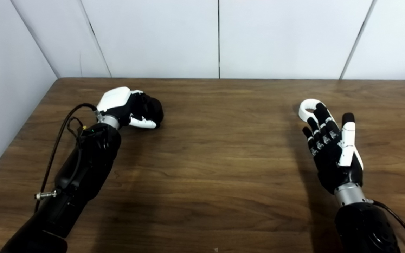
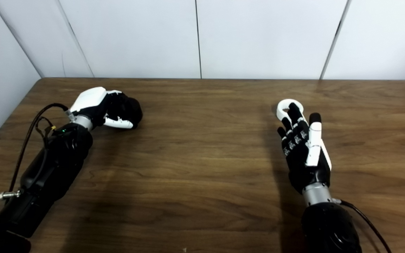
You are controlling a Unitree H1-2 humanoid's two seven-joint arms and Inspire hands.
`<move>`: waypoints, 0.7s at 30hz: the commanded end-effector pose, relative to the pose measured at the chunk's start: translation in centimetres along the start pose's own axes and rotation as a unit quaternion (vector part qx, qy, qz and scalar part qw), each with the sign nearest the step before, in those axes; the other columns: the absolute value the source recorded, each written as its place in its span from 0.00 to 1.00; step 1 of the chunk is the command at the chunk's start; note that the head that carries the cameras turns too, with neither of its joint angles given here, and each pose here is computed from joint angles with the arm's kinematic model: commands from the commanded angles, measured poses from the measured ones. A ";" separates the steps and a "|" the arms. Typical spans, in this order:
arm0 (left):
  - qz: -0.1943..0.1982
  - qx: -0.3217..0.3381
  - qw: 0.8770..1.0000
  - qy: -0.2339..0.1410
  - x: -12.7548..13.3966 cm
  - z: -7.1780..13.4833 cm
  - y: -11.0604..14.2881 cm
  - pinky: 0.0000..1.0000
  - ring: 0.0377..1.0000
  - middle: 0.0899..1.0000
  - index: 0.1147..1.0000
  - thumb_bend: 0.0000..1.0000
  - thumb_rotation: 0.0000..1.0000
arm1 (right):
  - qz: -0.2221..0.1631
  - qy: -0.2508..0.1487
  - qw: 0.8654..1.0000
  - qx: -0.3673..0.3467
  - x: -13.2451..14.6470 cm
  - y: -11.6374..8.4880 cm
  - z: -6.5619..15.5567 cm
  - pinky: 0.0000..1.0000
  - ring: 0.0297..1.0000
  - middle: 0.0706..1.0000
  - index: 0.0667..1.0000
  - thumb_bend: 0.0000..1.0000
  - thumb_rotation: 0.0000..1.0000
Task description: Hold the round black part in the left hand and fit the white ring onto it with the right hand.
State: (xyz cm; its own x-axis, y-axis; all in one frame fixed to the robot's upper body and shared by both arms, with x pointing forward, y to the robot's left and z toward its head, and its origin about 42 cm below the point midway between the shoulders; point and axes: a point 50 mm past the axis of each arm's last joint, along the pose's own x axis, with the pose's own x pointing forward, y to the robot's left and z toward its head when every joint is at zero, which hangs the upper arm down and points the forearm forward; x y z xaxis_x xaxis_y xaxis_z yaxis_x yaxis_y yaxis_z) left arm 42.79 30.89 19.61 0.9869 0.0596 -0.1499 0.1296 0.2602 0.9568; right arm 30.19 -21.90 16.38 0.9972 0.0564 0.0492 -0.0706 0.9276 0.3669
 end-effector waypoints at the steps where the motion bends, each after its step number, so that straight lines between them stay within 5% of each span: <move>1: 0.047 0.012 0.999 -0.015 0.6 0.5 2.6 0.81 0.94 0.88 0.77 0.88 0.37 | 0.021 -0.040 0.999 0.001 0.4 0.7 1.8 1.00 1.00 1.00 0.94 0.57 1.00; 21: 0.047 0.003 0.997 -0.054 -2.6 1.5 0.9 0.76 0.90 0.84 0.67 0.83 0.34 | 0.025 -0.034 0.999 -0.002 0.7 0.7 1.8 1.00 1.00 1.00 0.94 0.58 1.00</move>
State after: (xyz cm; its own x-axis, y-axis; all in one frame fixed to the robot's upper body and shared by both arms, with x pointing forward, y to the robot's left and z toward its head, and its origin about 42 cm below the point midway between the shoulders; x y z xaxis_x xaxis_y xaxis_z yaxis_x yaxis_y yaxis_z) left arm 40.30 29.55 19.37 0.9956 0.0039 -0.0933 0.0885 0.2789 0.9562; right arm 30.21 -22.18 16.45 0.9970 0.0607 0.0491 -0.0744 0.9291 0.3621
